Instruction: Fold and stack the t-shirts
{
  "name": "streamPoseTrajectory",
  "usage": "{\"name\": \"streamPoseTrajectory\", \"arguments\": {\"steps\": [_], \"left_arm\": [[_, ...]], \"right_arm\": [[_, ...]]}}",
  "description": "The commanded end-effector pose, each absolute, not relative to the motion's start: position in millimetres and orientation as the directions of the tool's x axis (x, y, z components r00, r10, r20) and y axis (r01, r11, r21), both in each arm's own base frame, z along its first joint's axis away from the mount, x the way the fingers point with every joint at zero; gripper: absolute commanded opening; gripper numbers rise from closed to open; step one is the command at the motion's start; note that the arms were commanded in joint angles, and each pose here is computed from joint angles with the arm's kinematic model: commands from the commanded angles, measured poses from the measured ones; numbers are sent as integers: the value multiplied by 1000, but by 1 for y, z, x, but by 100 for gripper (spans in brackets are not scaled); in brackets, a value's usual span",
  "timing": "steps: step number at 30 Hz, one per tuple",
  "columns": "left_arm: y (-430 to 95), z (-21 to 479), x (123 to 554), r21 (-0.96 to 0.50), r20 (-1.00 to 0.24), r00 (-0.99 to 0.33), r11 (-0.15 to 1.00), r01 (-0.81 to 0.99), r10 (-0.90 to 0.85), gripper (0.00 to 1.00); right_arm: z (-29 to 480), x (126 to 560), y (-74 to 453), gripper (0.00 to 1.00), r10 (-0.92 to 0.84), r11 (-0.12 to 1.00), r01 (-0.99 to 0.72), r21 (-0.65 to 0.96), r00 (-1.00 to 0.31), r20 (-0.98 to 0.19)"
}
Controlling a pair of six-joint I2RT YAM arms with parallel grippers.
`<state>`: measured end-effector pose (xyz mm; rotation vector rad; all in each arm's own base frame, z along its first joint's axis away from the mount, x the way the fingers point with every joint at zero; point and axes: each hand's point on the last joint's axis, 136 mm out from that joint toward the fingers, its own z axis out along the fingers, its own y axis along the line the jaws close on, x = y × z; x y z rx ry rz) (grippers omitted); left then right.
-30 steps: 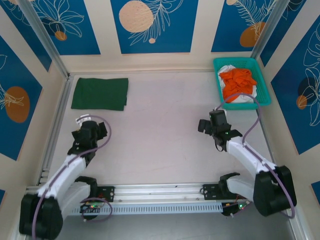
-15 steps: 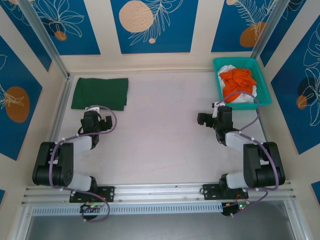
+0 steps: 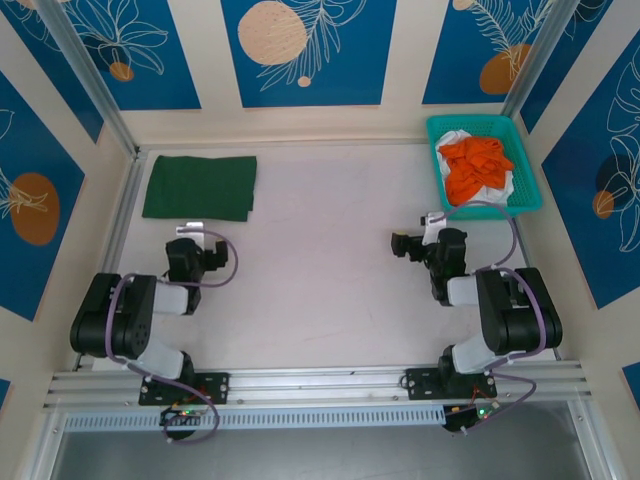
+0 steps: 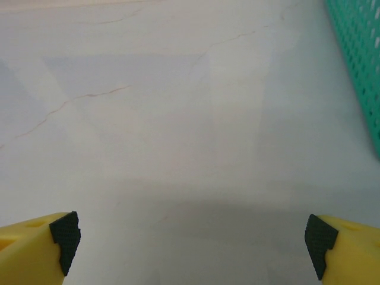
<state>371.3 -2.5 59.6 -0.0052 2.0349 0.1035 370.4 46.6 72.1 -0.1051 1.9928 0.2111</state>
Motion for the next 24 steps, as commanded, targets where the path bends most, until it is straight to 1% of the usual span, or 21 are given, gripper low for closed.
{"name": "streamPoseTrajectory", "arguments": {"steps": [1, 3, 5, 6, 8, 24], "left_arm": [[-17, 87, 396, 82, -924, -373, 996, 22, 84, 100], [-16, 86, 397, 74, -922, -379, 997, 23, 78, 100], [-16, 86, 397, 70, -921, -382, 997, 25, 75, 100], [-16, 87, 397, 70, -922, -381, 997, 26, 75, 100], [-16, 87, 396, 71, -922, -379, 997, 25, 75, 100], [-17, 88, 395, 75, -926, -368, 997, 28, 80, 100]], "right_arm": [[101, 378, 48, 99, -30, 986, -169, 16, -265, -964], [98, 386, 43, 99, -6, 987, -152, 42, -306, -952], [93, 395, 35, 99, 59, 980, -153, 127, -386, -921], [94, 396, 32, 99, 83, 974, -160, 157, -394, -915], [93, 396, 32, 99, 68, 979, -151, 136, -390, -918], [94, 396, 33, 99, 70, 978, -154, 140, -386, -920]]}}
